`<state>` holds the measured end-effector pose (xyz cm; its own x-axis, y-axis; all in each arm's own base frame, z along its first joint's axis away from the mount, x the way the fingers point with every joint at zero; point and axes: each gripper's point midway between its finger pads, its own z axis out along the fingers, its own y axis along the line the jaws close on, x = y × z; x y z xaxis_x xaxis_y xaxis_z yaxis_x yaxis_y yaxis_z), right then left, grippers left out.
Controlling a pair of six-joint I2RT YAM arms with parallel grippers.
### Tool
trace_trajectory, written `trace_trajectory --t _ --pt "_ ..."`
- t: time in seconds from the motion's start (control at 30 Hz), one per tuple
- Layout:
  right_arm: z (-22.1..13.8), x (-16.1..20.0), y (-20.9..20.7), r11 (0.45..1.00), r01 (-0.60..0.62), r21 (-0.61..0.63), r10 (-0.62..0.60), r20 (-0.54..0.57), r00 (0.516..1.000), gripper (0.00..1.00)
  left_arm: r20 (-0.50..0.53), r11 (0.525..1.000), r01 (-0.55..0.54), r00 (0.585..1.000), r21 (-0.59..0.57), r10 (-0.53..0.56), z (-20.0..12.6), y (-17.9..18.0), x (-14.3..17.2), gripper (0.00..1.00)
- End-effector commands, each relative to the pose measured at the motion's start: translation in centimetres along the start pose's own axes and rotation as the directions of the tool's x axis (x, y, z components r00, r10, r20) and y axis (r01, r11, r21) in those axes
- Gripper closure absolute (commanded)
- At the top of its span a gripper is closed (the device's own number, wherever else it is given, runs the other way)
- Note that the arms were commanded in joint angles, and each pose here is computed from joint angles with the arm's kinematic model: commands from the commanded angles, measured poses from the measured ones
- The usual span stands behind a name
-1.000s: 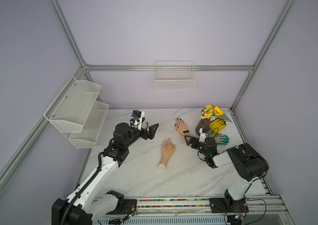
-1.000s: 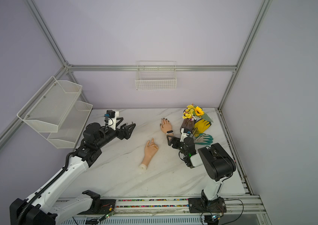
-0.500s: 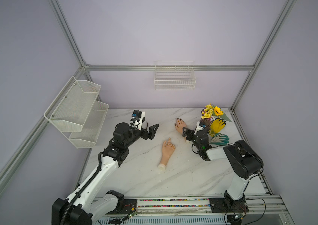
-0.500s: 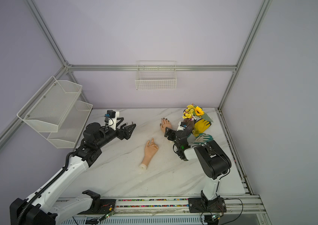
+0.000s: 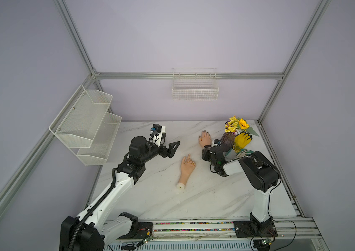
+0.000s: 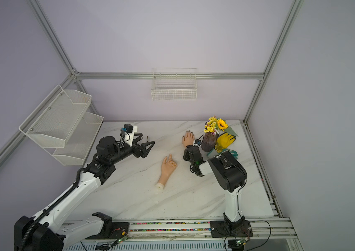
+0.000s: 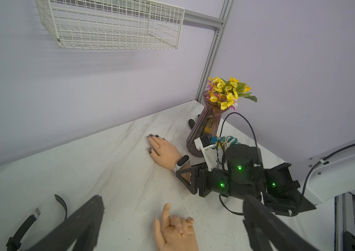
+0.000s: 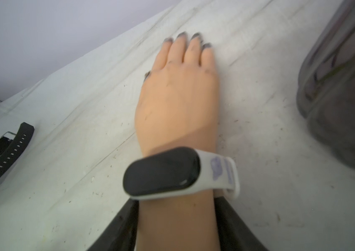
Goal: Take off the watch
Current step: Pick up the hand from the center of the board.
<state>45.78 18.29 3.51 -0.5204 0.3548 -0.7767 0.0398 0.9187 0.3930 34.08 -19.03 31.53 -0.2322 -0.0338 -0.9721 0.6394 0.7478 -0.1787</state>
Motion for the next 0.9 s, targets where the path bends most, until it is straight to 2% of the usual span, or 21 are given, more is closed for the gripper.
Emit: trace_trajectory --t 0.0,0.07,0.2,0.33,0.47,0.6,0.67,0.73,0.87 --pt "-0.2 3.7 -2.9 0.99 0.061 0.127 -0.046 -0.119 0.992 0.53 0.056 0.999 -0.032 0.998 -0.019 0.033 -0.5 0.0 -2.6 0.0" --pt "-0.6 3.4 -2.5 0.991 0.061 0.118 -0.048 -0.11 0.993 0.59 0.062 0.999 -0.025 0.998 -0.034 0.028 -0.6 0.3 -2.8 0.0" --pt "-2.5 2.1 -0.6 0.999 0.028 0.017 -0.026 -0.085 0.996 0.71 0.065 0.999 0.0 0.998 -0.042 0.003 -0.5 0.7 -2.7 0.0" --pt "-6.0 -0.4 1.9 0.993 -0.01 -0.121 0.007 -0.03 1.0 0.86 0.05 0.995 0.033 0.998 -0.094 -0.028 -0.6 2.0 -2.8 0.0" --pt "-10.2 -2.4 3.7 0.969 -0.021 -0.245 0.025 0.015 1.0 0.95 0.032 0.993 0.049 0.998 -0.112 -0.046 -0.4 2.5 -2.7 0.0" --pt "-14.7 -3.8 5.3 0.928 -0.018 -0.373 0.039 0.047 0.998 1.0 0.025 0.981 0.186 0.982 -0.063 -0.185 0.8 1.8 -2.1 0.0" --pt "-17.2 -4.5 6.4 0.89 -0.018 -0.455 0.049 0.057 0.997 1.0 0.018 0.935 0.352 0.936 -0.05 -0.352 1.4 1.8 -1.0 0.0" --pt "-20.1 -5.2 7.8 0.836 -0.013 -0.549 0.061 0.07 0.996 1.0 0.043 0.86 0.506 0.862 -0.062 -0.505 2.0 2.3 0.6 0.0" --pt "-24.5 -4.9 10.1 0.711 0.0 -0.704 0.043 0.044 0.998 1.0 0.058 0.728 0.683 0.73 -0.055 -0.681 2.8 1.5 1.9 0.0"
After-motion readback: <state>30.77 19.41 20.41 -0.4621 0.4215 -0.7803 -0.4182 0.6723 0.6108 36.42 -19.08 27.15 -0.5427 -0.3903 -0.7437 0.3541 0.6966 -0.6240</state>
